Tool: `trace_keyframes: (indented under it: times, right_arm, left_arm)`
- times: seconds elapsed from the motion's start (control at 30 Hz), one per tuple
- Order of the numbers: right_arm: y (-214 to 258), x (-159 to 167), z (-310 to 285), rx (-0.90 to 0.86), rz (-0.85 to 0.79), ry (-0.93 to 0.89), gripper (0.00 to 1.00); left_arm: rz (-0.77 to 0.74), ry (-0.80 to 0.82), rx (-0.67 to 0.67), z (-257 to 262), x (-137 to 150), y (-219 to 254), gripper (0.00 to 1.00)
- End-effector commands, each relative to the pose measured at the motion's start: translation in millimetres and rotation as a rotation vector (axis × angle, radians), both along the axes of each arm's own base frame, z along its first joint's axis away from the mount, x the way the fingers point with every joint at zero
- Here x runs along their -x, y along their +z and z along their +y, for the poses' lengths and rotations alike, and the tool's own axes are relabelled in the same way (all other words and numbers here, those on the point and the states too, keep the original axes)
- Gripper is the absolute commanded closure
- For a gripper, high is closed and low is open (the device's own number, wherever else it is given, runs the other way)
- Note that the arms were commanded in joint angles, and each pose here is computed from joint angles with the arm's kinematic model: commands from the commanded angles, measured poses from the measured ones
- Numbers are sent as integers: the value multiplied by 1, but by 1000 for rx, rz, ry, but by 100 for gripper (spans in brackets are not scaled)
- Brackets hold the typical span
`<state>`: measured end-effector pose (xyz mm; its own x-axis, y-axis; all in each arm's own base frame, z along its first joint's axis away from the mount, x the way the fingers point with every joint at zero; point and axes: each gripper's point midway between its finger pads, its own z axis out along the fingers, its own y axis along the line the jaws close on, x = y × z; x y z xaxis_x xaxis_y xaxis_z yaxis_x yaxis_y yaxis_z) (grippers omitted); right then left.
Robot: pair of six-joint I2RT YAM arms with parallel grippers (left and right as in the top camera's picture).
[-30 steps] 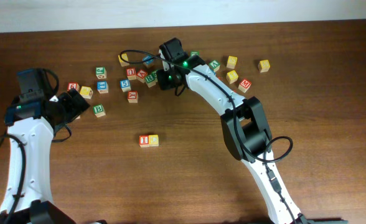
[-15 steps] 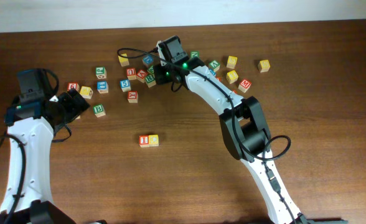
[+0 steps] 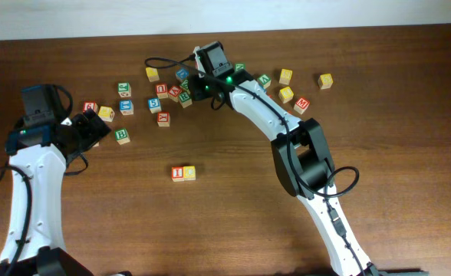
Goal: Spell out ICRA
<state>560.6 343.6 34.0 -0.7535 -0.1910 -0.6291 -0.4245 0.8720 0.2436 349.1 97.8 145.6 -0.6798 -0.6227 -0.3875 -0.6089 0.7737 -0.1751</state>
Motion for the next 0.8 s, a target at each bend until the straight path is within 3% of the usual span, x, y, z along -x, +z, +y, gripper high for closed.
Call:
trace_keyframes:
  times: [0.0, 0.13, 0.4, 0.57, 0.77]
  right_arm:
    - [49, 10, 25, -5, -98, 137, 39]
    - [36, 30, 40, 75, -106, 238, 39]
    - [34, 24, 37, 135, -143, 202, 38]
    - [73, 11, 37, 121, -223, 154, 39]
    - [81, 30, 56, 126, -205, 197, 39]
  left_arm:
    - [-2, 5, 7, 1, 0, 0, 1]
    - [-2, 5, 7, 1, 0, 0, 1]
    - [-2, 5, 7, 1, 0, 0, 1]
    - [-2, 5, 7, 1, 0, 0, 1]
    - [-2, 5, 7, 1, 0, 0, 1]
